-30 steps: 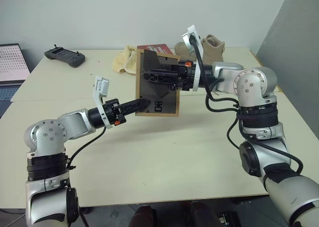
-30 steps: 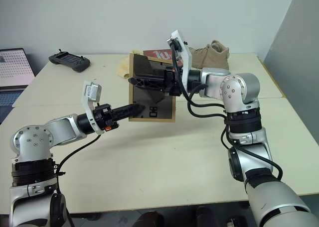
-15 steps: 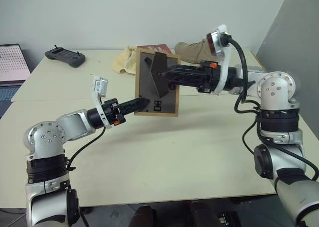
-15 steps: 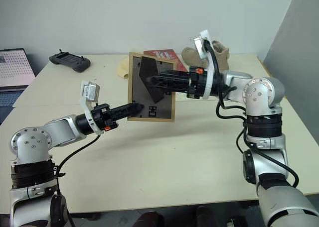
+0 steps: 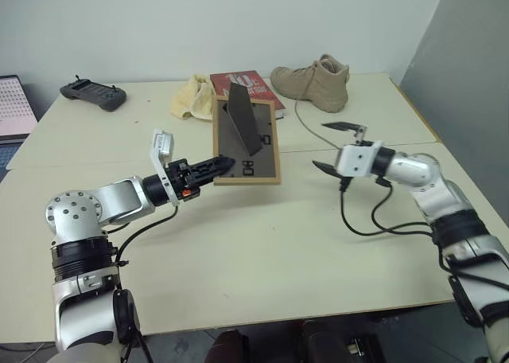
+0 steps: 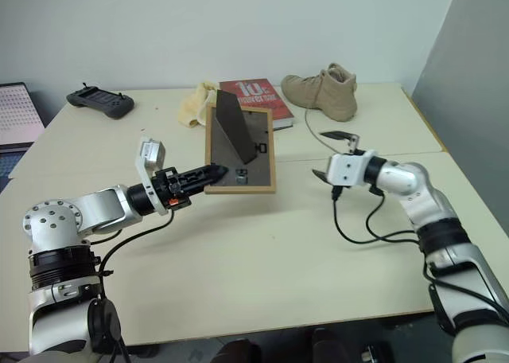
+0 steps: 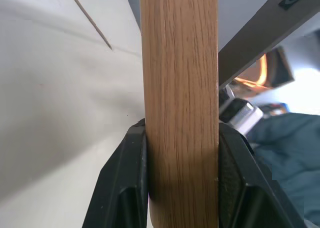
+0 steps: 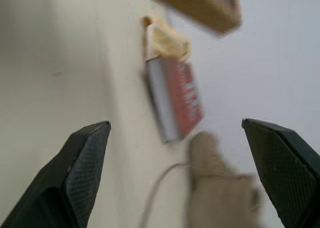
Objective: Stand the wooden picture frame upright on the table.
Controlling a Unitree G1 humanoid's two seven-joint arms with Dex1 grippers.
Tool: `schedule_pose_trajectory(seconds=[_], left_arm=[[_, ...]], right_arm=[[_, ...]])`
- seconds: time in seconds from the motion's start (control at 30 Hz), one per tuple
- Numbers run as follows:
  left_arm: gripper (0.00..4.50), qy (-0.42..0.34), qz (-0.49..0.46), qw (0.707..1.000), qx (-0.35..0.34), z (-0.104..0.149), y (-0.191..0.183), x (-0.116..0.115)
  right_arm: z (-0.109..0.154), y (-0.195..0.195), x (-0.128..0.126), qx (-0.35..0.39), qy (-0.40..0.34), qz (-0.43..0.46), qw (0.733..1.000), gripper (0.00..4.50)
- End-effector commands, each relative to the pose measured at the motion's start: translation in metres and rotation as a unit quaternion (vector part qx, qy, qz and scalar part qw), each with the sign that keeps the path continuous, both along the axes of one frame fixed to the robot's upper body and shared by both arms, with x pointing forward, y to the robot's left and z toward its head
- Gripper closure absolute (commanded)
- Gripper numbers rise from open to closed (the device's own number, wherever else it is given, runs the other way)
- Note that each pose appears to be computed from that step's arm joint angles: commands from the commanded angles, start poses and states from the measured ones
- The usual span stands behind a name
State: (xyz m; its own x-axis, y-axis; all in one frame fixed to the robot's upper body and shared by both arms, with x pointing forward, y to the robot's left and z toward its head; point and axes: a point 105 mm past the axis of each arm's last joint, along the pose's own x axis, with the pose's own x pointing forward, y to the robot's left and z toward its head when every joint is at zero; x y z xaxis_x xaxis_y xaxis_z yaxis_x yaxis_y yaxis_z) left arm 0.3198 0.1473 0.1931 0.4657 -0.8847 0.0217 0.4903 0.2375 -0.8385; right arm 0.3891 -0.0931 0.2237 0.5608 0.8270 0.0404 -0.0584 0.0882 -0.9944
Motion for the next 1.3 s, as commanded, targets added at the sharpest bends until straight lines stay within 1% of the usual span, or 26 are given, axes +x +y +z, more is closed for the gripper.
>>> schedule_pose_trajectory(seconds=[0.03,0.1,0.27,0.4,0.43,0.47,0.5,0.57,0.6,0.63,0.67,0.7,0.73,0.77,0.8,0.93,1.0,1.03,1.1,1.17,1.2,1.23,1.27,1.3], left_arm=[[3.11,-0.011,-0.044,0.998,-0.048,0.019,-0.004,-0.019],[3.11,-0.009,-0.049,0.998,-0.049,0.02,-0.006,-0.024],[3.11,-0.005,-0.027,0.998,-0.06,0.024,-0.004,-0.025],[3.11,-0.004,-0.034,0.998,-0.052,0.019,-0.008,-0.03],[3.11,-0.004,-0.035,0.998,-0.051,0.018,-0.009,-0.031],[3.11,-0.004,-0.034,0.998,-0.05,0.018,-0.009,-0.031],[3.11,-0.003,-0.034,0.998,-0.05,0.017,-0.01,-0.031],[3.11,-0.002,-0.04,0.998,-0.046,0.015,-0.012,-0.032],[3.11,-0.002,-0.041,0.998,-0.045,0.015,-0.013,-0.033],[3.11,-0.001,-0.043,0.998,-0.043,0.014,-0.014,-0.033],[3.11,-0.001,-0.044,0.998,-0.041,0.014,-0.015,-0.034],[3.11,0.0,-0.043,0.998,-0.042,0.013,-0.015,-0.033],[3.11,0.0,-0.042,0.998,-0.042,0.014,-0.015,-0.033],[3.11,0.0,-0.042,0.998,-0.041,0.014,-0.015,-0.033],[3.11,0.0,-0.042,0.998,-0.041,0.014,-0.015,-0.032],[3.11,0.0,-0.034,0.999,-0.035,0.013,-0.014,-0.031],[2.5,-0.005,-0.026,0.999,-0.03,0.014,-0.012,-0.031],[2.49,-0.005,-0.015,1.0,-0.028,0.015,-0.008,-0.03],[2.11,-0.015,0.012,1.0,-0.013,0.017,0.007,-0.028],[1.72,-0.024,0.059,0.998,0.01,0.019,0.027,-0.021],[1.46,-0.041,0.093,0.994,0.034,0.022,0.041,-0.019],[1.3,-0.054,0.115,0.991,0.05,0.026,0.05,-0.019],[1.12,-0.07,0.13,0.988,0.057,0.03,0.055,-0.02],[0.92,-0.085,0.137,0.983,0.086,0.03,0.056,-0.025]], right_arm=[[0.009,0.021,-0.004,0.003,-0.108,0.045,0.993,0.03],[0.006,0.026,-0.007,-0.003,-0.13,0.062,0.99,0.03],[-0.006,0.033,-0.015,-0.03,-0.161,0.103,0.981,0.03],[-0.002,0.039,-0.025,-0.014,-0.174,0.14,0.975,0.03],[0.001,0.04,-0.029,-0.008,-0.179,0.15,0.972,0.4],[0.003,0.041,-0.031,-0.005,-0.185,0.157,0.97,0.5],[0.004,0.042,-0.033,-0.002,-0.189,0.163,0.968,0.85],[0.004,0.043,-0.034,-0.003,-0.191,0.167,0.967,1.38],[0.004,0.043,-0.034,-0.004,-0.191,0.168,0.967,1.53],[0.004,0.043,-0.034,-0.005,-0.191,0.168,0.967,1.88],[0.004,0.043,-0.035,-0.004,-0.191,0.171,0.967,2.01],[0.004,0.043,-0.036,-0.003,-0.192,0.173,0.966,2.38],[0.004,0.043,-0.037,-0.002,-0.193,0.176,0.965,2.46],[0.005,0.043,-0.038,-0.001,-0.193,0.18,0.964,2.77],[0.005,0.042,-0.039,0.0,-0.194,0.183,0.964,2.95],[0.006,0.04,-0.041,-0.001,-0.196,0.186,0.963,3.02],[0.005,0.039,-0.04,-0.003,-0.193,0.183,0.964,3.03],[0.004,0.037,-0.039,-0.002,-0.183,0.181,0.966,3.03],[0.001,0.031,-0.036,0.001,-0.157,0.175,0.972,3.18],[-0.002,0.023,-0.03,0.02,-0.117,0.156,0.981,3.19],[-0.014,0.021,-0.024,0.011,-0.064,0.142,0.988,3.19],[-0.023,0.019,-0.021,0.004,-0.026,0.134,0.991,3.19],[-0.023,0.019,-0.021,0.02,-0.005,0.133,0.991,3.19],[-0.024,0.023,-0.012,0.035,0.049,0.109,0.992,3.19]])
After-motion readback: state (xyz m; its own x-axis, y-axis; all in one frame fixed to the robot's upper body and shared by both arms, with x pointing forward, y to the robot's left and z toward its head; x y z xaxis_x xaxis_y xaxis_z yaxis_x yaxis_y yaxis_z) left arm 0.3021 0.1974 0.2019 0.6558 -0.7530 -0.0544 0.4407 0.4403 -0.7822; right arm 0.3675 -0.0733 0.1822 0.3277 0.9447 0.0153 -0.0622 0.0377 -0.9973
